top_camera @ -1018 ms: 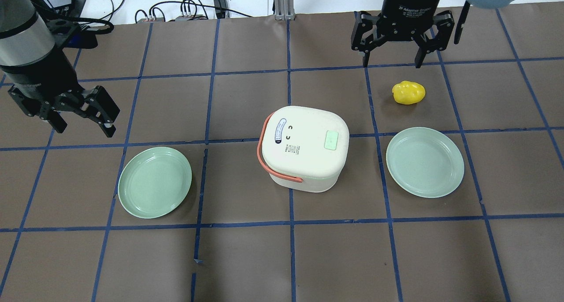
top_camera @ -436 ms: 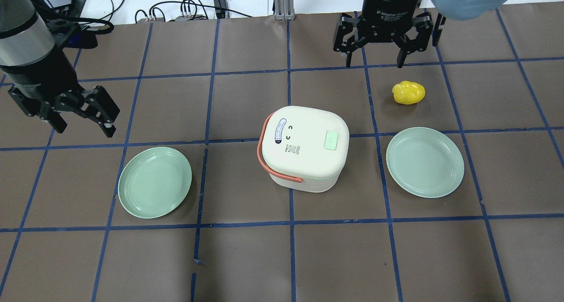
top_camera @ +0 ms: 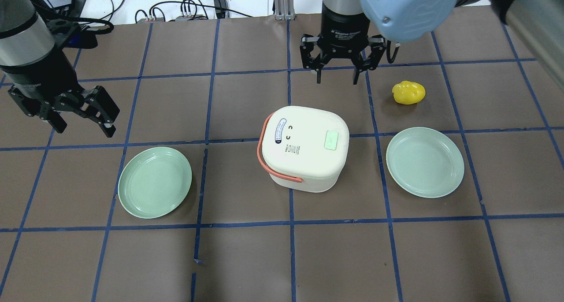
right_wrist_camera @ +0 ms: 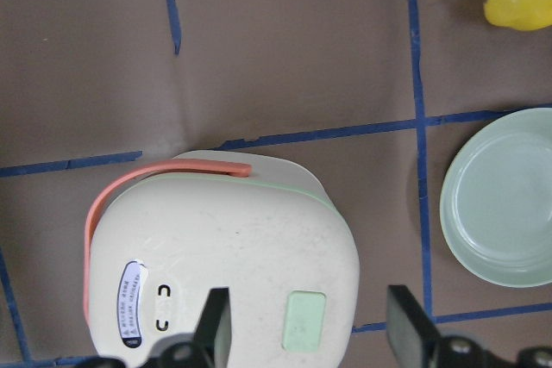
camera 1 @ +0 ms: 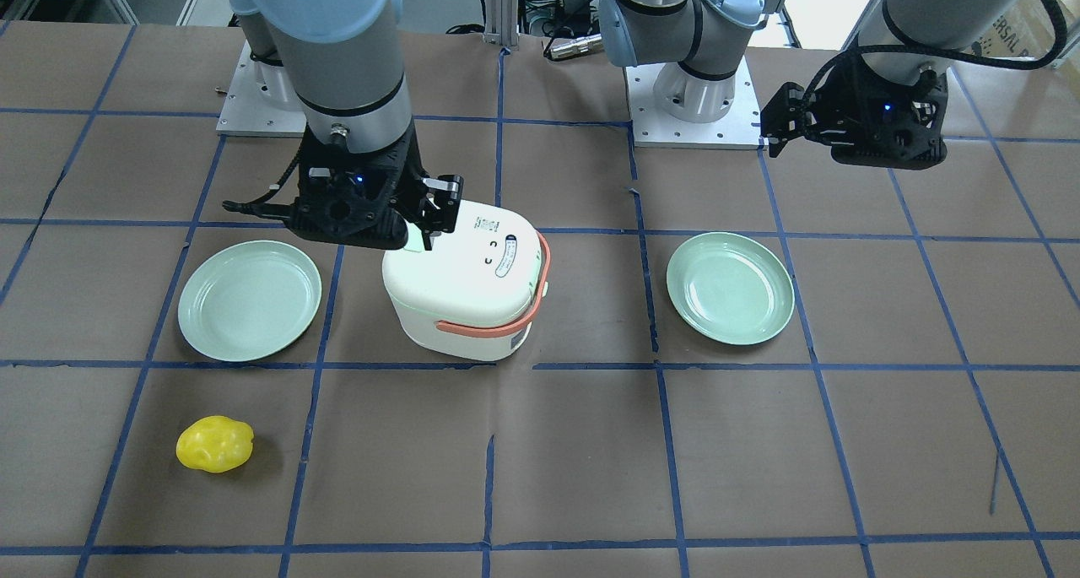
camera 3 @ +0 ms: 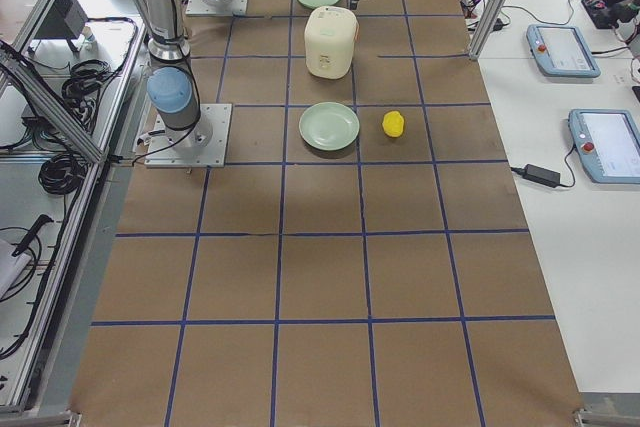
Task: Press rice cooker button
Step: 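Move the right gripper over the rice cooker's green button, then lower the right gripper and press down on the green button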
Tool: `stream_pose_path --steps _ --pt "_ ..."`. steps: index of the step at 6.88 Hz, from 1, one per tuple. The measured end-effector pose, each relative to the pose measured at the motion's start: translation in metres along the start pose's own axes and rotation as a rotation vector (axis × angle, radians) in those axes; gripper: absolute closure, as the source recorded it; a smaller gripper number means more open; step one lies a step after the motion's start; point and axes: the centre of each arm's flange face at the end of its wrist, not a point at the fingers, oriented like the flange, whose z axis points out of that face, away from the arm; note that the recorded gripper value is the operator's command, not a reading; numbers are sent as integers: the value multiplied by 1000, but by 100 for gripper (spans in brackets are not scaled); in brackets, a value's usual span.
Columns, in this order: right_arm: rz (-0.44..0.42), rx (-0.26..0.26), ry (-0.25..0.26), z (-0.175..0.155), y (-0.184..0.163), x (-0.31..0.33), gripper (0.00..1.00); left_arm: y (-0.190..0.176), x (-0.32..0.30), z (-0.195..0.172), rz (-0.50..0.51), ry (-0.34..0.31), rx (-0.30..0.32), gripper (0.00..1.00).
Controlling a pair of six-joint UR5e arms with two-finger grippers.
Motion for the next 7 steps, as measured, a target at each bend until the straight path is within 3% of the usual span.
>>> stream_pose_path --steps 3,7 --pt "-2 -69 4 40 14 -10 80 0 0 0 0 0 0 0" --pt "0 -71 4 66 33 1 82 0 0 0 0 0 0 0"
